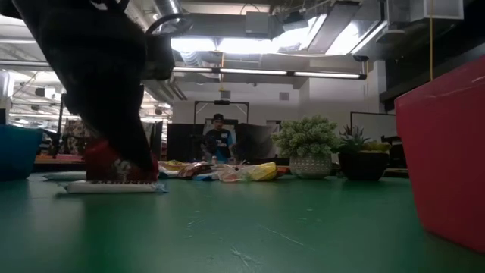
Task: Sort candy
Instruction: Put the red candy into the yellow bin
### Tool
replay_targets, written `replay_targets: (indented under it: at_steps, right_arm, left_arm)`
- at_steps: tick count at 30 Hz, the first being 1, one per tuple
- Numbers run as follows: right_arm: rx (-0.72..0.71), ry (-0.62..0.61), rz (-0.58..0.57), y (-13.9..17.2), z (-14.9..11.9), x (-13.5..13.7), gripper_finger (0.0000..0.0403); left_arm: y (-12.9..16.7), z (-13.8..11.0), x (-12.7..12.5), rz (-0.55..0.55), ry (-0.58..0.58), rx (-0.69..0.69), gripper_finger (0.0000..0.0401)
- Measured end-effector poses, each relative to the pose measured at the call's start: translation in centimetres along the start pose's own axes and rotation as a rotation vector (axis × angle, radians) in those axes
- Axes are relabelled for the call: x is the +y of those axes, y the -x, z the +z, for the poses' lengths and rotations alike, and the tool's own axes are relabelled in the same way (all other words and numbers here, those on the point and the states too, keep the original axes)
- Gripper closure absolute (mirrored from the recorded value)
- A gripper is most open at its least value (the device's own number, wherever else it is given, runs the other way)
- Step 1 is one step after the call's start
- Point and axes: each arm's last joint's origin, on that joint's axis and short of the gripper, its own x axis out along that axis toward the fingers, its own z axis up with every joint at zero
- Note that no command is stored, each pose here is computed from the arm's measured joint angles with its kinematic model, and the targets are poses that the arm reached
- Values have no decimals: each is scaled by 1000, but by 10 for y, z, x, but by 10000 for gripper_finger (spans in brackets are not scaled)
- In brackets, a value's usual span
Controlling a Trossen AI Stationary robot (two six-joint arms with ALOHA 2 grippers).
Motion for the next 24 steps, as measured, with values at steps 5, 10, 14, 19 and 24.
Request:
replay_targets:
  at_steps: [5, 10, 14, 19, 24]
  right_arm:
    - [-7, 1, -7, 0, 0, 0, 214]
    - [-60, 1, -58, 0, 2, -2, 214]
    - [-77, 0, -74, 0, 2, -2, 214]
    - [-100, 1, -95, 0, 3, -3, 214]
    - [-101, 2, -96, 0, 3, -3, 214]
  left_arm:
    - [0, 4, -5, -54, 13, -36, 401]
    - [3, 8, -12, -119, -11, -21, 401]
    - [9, 15, -24, -192, -37, 3, 401]
    - [25, 27, -46, -297, -113, 35, 401]
    - [50, 33, -67, -367, -164, 164, 401]
